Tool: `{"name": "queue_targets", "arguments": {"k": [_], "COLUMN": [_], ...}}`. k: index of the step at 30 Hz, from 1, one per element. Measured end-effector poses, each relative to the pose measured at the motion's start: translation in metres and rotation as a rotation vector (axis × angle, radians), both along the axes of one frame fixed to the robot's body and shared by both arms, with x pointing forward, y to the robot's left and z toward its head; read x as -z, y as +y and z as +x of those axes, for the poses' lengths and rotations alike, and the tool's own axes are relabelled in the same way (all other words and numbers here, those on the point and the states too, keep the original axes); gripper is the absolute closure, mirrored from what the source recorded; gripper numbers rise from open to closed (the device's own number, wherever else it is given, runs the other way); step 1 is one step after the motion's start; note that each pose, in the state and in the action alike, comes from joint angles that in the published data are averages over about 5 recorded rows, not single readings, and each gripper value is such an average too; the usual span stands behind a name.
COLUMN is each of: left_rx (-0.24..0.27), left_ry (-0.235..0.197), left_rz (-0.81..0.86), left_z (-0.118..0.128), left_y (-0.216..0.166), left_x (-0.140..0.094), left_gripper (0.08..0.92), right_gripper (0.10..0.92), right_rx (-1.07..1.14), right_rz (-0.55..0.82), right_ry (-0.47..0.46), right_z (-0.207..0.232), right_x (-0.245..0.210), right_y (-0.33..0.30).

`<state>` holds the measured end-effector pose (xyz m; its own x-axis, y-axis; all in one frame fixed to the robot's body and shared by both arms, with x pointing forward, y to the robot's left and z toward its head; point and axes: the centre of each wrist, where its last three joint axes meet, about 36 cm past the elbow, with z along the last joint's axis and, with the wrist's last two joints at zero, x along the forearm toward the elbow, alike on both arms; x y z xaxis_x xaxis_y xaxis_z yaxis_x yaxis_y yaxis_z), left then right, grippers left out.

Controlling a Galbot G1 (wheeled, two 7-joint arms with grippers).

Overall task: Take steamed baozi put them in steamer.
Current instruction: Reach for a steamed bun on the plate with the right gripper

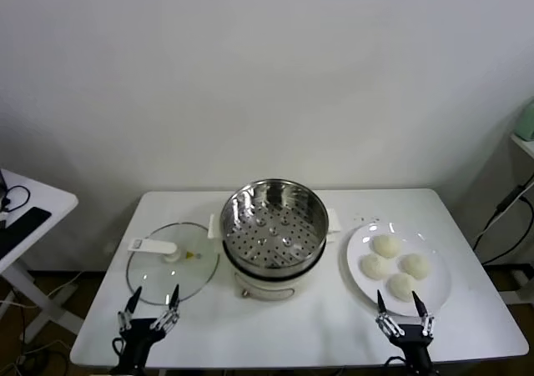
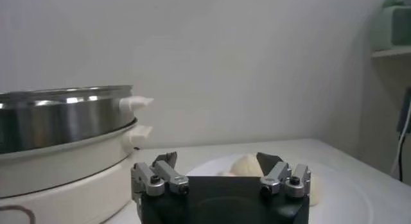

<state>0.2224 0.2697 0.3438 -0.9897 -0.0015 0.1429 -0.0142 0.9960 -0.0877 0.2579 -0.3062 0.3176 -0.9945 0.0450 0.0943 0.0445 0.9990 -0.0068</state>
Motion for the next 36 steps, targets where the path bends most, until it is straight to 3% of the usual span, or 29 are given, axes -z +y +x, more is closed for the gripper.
{"name": "queue_targets", "arguments": {"k": [15, 29, 36], "left_rx": [0.023, 0.043, 0.055], "left_ry": [-0.019, -0.031, -0.032], "left_rz": [0.005, 0.018, 0.021], "left_z": [0.001, 0.005, 0.005], "left_y": [-0.001, 0.001, 0.0], "left_x": [-0.002, -0.001, -0.001], "left_gripper": [0.177, 0.177, 0.177], "right_gripper": [0.2, 0.2, 0.2], "right_rx": [-0.113, -0.518, -0.776], "right_rz": [-0.228, -0.736, -0.952], "right_ry": [0.11, 0.299, 0.423], "right_z": [0.128, 0.235, 0.281], "right_x": [-0.086, -0.193, -0.225], "right_y": [-0.053, -0.104, -0.108]}}
